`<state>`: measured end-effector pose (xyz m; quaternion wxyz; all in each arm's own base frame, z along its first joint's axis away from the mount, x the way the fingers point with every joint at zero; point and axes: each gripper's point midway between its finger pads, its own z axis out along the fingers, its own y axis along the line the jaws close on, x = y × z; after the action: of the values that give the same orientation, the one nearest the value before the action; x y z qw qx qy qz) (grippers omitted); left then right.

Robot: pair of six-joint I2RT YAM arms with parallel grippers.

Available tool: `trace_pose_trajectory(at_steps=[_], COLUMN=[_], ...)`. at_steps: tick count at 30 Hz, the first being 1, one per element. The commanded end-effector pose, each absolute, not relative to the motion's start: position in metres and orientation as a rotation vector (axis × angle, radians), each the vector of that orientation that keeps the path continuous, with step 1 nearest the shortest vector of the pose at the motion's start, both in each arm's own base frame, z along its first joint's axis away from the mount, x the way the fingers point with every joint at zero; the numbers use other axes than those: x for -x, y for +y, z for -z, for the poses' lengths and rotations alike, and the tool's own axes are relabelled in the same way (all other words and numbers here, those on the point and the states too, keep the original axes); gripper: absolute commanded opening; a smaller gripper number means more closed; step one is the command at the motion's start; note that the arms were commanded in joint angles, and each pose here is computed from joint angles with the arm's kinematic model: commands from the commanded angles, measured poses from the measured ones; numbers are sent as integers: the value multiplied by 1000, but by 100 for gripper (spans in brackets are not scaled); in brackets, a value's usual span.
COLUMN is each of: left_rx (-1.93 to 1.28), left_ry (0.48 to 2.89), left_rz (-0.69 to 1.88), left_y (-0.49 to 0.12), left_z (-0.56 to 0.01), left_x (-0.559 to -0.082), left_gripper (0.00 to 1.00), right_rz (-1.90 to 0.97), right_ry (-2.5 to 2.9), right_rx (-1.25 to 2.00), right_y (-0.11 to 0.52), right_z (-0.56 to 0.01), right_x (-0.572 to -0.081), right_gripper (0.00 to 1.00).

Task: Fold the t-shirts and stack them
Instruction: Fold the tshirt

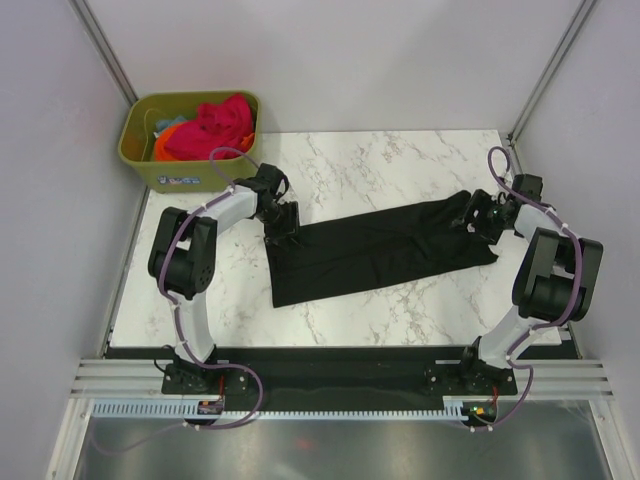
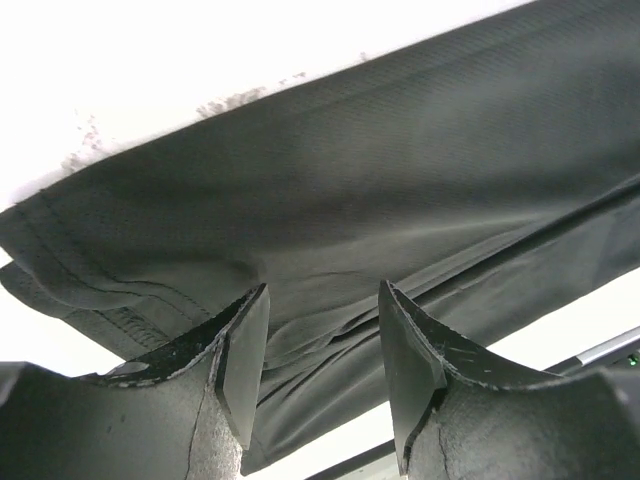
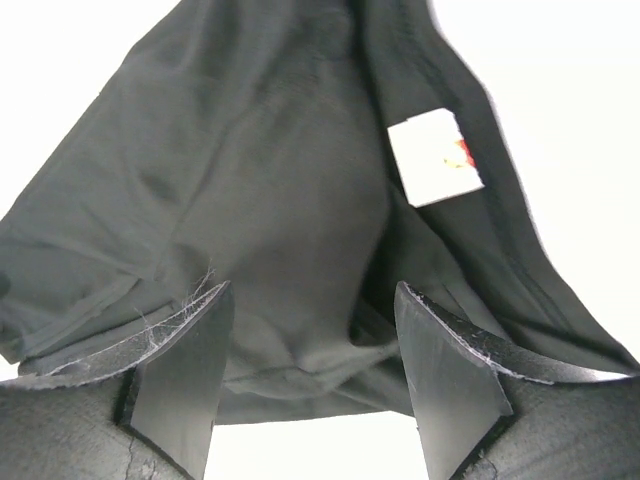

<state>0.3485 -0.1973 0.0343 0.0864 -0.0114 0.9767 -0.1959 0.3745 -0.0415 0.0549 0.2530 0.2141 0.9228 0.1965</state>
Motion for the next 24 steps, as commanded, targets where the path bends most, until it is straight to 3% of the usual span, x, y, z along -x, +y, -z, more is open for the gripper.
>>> trace_pose_trajectory(at_steps=[1,8,17,24], left_rx=[59,59,59,69], left_ry=[2870,2870,2872,2891], left_rz=[572,560,527,499], left_y=[-197,-194,-189,-185], left_z=[-43,-42,-38,-30], left_x=[-362,-362,-362,-361], left_gripper=[55,55,55,54], right_rz=[-605,-665,-691,-667], right_ry=[2436,2447,2481,2534], right_rx=[-484,-499,-625,-711], right_y=[-37,-30,-27,-27], right_z=[-62,-53,-59,-50], right_x=[-390,-386,-363,-346], right_gripper=[74,73,63,49])
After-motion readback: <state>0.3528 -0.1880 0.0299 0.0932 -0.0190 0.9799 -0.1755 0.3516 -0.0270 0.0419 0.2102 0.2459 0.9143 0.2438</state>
